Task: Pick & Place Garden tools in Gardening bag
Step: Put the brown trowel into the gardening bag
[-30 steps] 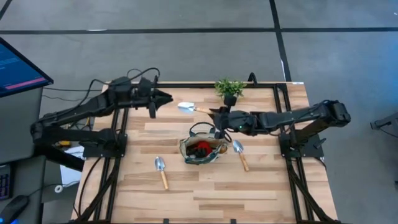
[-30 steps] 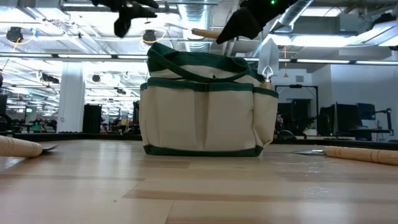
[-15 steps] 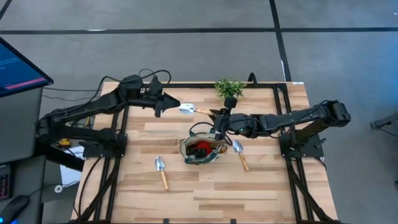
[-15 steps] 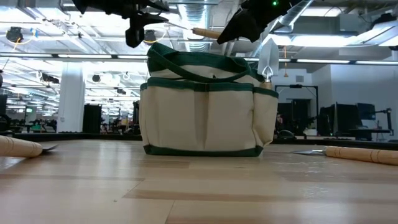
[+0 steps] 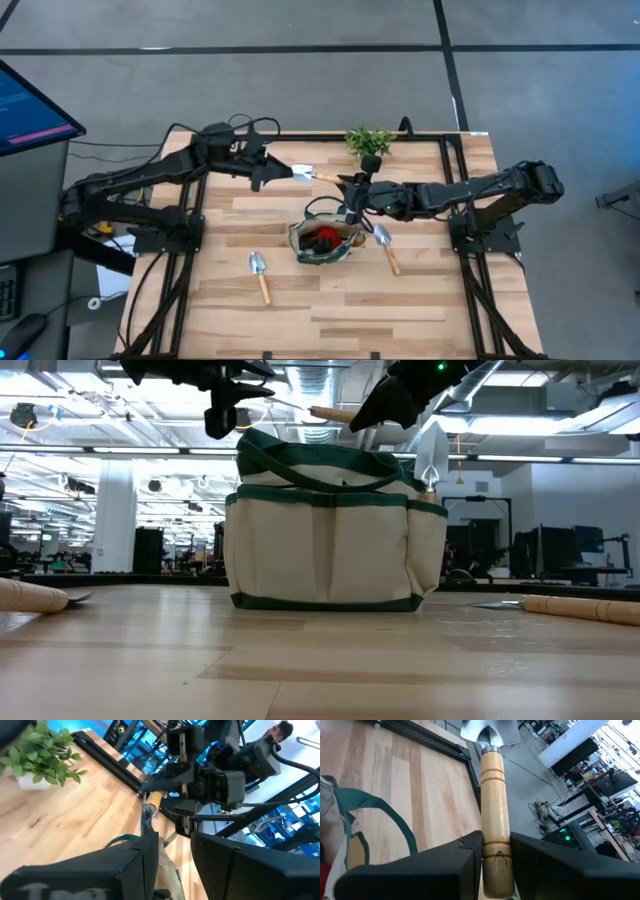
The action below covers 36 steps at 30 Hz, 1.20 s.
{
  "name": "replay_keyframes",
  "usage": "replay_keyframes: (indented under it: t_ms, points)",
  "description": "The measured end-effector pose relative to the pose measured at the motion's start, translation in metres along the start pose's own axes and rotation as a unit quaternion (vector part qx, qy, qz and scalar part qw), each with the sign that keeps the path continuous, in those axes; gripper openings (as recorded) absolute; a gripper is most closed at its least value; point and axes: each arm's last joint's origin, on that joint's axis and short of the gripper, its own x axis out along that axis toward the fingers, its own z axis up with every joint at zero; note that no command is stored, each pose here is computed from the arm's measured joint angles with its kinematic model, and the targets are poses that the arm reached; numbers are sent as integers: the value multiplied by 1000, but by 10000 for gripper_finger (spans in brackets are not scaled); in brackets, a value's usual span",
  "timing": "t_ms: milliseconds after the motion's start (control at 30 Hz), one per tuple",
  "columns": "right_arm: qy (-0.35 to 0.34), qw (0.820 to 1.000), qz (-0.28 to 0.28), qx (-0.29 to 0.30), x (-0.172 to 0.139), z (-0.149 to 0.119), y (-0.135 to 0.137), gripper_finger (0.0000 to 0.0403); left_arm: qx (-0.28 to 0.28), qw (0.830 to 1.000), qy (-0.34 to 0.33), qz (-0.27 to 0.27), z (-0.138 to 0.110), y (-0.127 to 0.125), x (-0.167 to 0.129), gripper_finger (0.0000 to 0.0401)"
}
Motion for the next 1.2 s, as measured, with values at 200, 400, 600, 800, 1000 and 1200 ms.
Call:
replay_keyframes:
  t_ms: [200,400,600,800,1000,1200]
  points:
    - [0,1000,6,-5,-2,0,3,64,24,999,-32,16,9,5,-12,104]
    - [-1,1000,9,-7,-3,1,5,64,-1,999,-31,27,10,11,-10,104]
    - [-1,1000,8,-7,-3,1,4,64,-17,1000,0,22,3,14,4,104]
    - [-1,1000,8,-7,-3,1,4,64,-15,1000,18,9,-2,9,11,104]
    - [-1,1000,8,-8,-3,1,4,64,-11,1000,21,2,-4,6,12,103]
    - [-1,1000,8,-8,-3,1,4,64,-8,1000,21,2,-4,6,12,66]
